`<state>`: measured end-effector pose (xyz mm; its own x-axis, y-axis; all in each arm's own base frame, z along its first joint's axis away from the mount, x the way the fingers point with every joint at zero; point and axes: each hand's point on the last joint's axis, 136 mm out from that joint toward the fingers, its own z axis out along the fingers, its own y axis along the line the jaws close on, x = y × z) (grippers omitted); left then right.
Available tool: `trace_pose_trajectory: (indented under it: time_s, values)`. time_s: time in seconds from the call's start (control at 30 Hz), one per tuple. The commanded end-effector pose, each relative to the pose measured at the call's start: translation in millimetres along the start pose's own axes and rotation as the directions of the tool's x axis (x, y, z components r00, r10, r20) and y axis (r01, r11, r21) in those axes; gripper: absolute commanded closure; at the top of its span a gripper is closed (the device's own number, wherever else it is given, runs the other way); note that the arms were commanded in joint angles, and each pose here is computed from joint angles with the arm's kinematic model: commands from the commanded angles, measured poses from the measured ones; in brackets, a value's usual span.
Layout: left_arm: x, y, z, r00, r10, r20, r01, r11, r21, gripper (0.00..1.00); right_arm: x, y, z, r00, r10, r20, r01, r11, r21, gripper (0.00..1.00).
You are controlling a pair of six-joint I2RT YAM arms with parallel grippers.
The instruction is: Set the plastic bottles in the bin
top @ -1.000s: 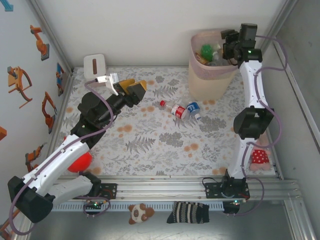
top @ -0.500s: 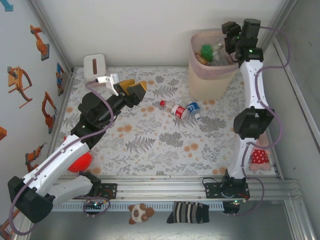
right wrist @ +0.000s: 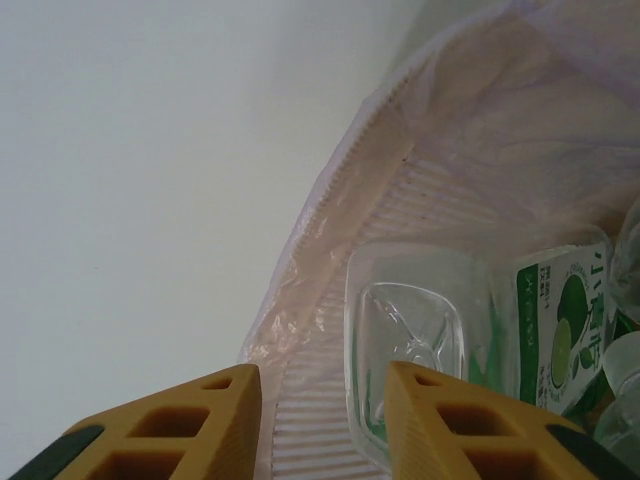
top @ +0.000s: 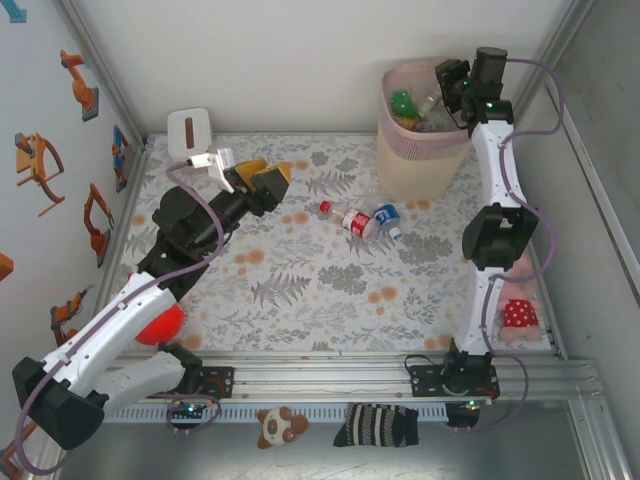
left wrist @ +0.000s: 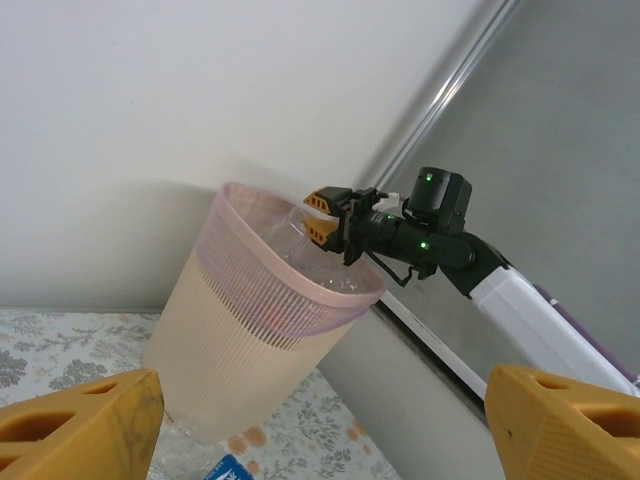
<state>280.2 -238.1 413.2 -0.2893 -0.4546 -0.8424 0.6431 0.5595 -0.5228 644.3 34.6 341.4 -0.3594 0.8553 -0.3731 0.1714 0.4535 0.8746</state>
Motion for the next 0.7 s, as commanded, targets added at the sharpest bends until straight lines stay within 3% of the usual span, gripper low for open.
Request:
trace_pose_trajectory:
  time_s: [0.0, 0.47, 0.67]
  values:
    - [-2.3, 1.4, -4.5, 1.000, 0.021, 0.010, -0.021, 1.000, -0.007, 0.17, 6.4, -42.2, 19.6, 1.000, 0.004, -0.026, -0.002, 0.995, 0.095, 0.65]
    - [-0.6, 3.8, -6.6, 1.000, 0.012, 0.006, -0.012, 1.000, -0.017, 0.17, 32.1, -116.1, 53.2, 0.995, 0.036, -0.095, -0.012, 0.969, 0.246, 0.75]
    - [3.0, 5.5, -5.5, 1.000, 0.004, -0.005, -0.004, 1.000, -0.020, 0.17, 24.4, -131.0, 37.0, 0.998, -0.006, -0.061, 0.028, 0.935, 0.353, 0.77]
